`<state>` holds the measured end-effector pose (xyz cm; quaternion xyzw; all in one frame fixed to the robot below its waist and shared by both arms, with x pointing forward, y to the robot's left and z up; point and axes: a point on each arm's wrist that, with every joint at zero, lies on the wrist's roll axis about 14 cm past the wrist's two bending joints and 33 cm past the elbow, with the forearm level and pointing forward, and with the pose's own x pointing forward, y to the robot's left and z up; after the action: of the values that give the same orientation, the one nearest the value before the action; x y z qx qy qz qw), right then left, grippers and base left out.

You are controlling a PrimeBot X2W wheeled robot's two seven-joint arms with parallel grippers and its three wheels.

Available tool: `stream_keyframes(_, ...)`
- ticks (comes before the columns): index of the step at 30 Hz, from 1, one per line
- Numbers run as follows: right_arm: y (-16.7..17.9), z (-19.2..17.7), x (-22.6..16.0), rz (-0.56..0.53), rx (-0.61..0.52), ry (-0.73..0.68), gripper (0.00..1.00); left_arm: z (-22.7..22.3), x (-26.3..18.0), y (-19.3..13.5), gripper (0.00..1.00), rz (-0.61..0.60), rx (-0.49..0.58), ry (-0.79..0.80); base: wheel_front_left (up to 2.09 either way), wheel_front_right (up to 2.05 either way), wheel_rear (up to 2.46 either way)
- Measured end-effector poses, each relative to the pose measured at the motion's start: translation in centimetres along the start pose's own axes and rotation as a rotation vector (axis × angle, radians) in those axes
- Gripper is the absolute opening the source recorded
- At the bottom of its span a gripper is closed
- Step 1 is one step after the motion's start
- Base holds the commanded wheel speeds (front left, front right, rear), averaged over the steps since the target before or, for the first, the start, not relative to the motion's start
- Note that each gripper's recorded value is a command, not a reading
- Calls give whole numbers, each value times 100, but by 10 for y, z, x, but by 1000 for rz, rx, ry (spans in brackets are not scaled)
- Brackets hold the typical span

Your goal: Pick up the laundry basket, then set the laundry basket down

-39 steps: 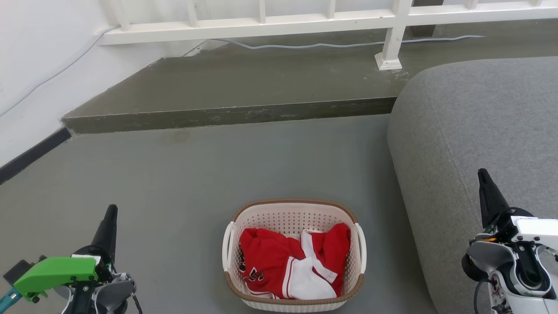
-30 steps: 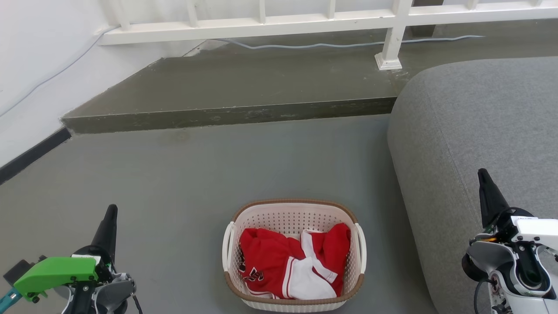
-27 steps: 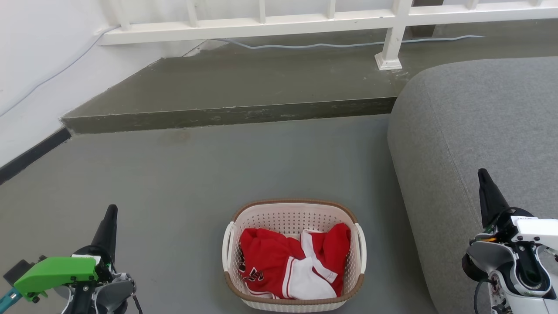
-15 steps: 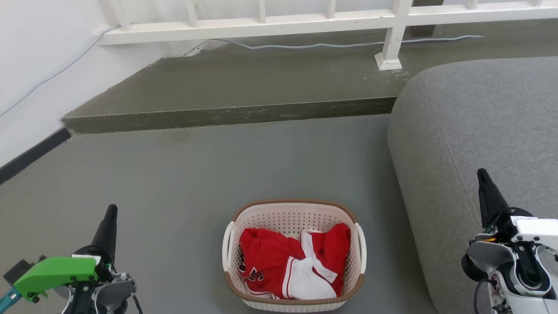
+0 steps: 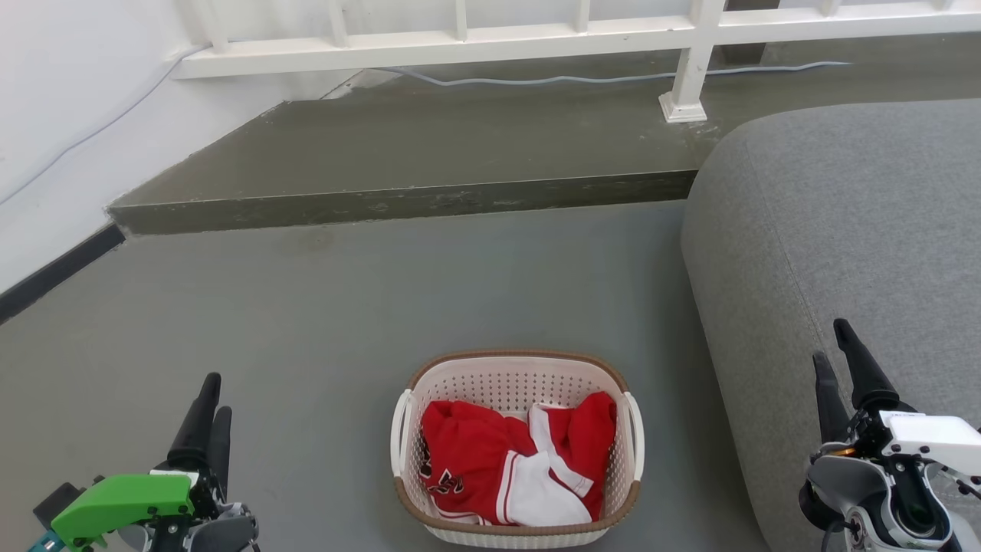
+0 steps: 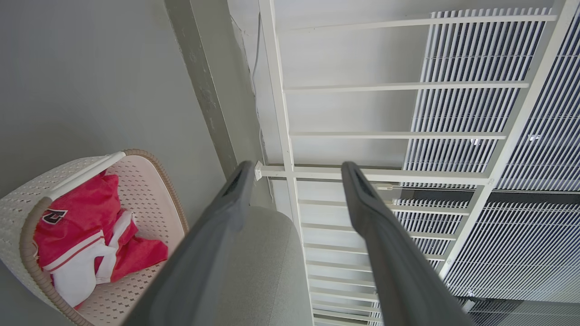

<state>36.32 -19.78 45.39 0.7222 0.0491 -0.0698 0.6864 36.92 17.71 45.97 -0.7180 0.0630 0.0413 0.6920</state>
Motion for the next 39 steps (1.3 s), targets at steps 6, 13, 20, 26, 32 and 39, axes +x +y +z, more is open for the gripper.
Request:
stream_keyframes(6, 5, -4, 1, 16, -30, 4, 100, -1, 1, -3, 100, -9, 8, -6, 0, 0, 0)
stream_keyframes(13, 11, -5, 3, 33, -69, -1, 100, -6, 3, -9, 100, -27, 45, -7, 0, 0, 0)
stream_keyframes(20, 17, -7, 3, 48, -145, 1, 100, -10, 4, -13, 100, -38, 106, -2, 0, 0, 0)
stream_keyframes(26, 20, -10, 4, 58, -235, 18, 100, -11, 5, -13, 100, -37, 197, 4, 0, 0, 0)
stream_keyframes(32, 21, -14, 4, 66, -370, 41, 100, -16, 7, -14, 100, -43, 325, 29, 0, 0, 0)
stream_keyframes(39, 20, -17, 4, 74, -514, 61, 100, -18, 9, -22, 100, -73, 471, 31, 0, 0, 0)
